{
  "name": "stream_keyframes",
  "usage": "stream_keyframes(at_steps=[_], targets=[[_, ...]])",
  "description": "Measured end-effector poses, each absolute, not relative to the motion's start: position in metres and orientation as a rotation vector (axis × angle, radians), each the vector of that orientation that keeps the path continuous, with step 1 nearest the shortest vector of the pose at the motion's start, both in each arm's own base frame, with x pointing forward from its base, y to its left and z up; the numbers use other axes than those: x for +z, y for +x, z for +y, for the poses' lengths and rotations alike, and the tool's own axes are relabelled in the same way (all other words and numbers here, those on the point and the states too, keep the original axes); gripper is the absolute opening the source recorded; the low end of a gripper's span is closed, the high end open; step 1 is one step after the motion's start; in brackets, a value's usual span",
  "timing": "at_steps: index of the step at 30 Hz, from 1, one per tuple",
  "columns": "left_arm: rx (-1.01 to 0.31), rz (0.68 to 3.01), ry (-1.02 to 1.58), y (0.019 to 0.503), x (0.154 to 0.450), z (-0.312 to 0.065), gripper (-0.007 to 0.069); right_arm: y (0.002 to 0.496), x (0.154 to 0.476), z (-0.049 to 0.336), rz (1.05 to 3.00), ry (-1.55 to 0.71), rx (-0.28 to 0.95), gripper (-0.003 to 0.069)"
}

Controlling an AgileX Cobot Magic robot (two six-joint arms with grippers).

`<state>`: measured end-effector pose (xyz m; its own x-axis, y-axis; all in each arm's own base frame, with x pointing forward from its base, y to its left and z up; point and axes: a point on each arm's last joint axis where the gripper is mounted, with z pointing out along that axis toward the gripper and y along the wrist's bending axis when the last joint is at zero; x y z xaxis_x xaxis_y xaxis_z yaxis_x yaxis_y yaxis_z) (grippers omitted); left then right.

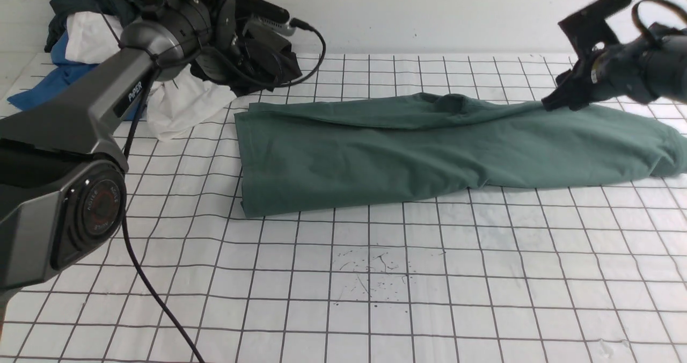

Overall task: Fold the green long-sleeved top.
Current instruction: Use both arms to drag the lower edge of the fabric forward and fold it over the upper edge

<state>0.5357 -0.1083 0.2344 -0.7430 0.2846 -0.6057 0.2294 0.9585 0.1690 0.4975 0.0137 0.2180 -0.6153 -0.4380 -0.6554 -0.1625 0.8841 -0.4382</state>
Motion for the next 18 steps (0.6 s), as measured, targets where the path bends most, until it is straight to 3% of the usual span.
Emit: stream_keyframes(at_steps=[2, 5, 6, 7, 11, 14, 18], targets=[[0.015, 2.455, 0.335, 0.532, 0.248, -0.113, 0.0360, 0.489, 0.227, 0.025, 2.290, -0.442, -0.383, 0.0244], [-0.189, 2.529, 0.407, 0.520, 0.251, -0.128, 0.0312, 0.480, 0.220, 0.054, 2.380, -0.585, -0.199, 0.0069], [-0.201, 2.534, 0.426, 0.520, 0.250, -0.130, 0.0312, 0.479, 0.217, 0.058, 2.385, -0.604, -0.165, 0.0053], [-0.312, 2.577, 0.504, 0.514, 0.242, -0.141, 0.0267, 0.479, 0.203, 0.072, 2.402, -0.669, -0.042, 0.0017], [-0.508, 2.638, 0.689, 0.507, 0.207, -0.168, 0.0134, 0.493, 0.153, 0.098, 2.355, -0.741, 0.212, -0.0012], [-0.544, 2.664, 0.748, 0.505, 0.184, -0.181, 0.0048, 0.514, 0.135, 0.104, 2.269, -0.676, 0.254, -0.0013], [-0.546, 2.679, 0.780, 0.504, 0.172, -0.188, 0.0001, 0.543, 0.126, 0.101, 2.126, -0.553, 0.148, -0.0014]])
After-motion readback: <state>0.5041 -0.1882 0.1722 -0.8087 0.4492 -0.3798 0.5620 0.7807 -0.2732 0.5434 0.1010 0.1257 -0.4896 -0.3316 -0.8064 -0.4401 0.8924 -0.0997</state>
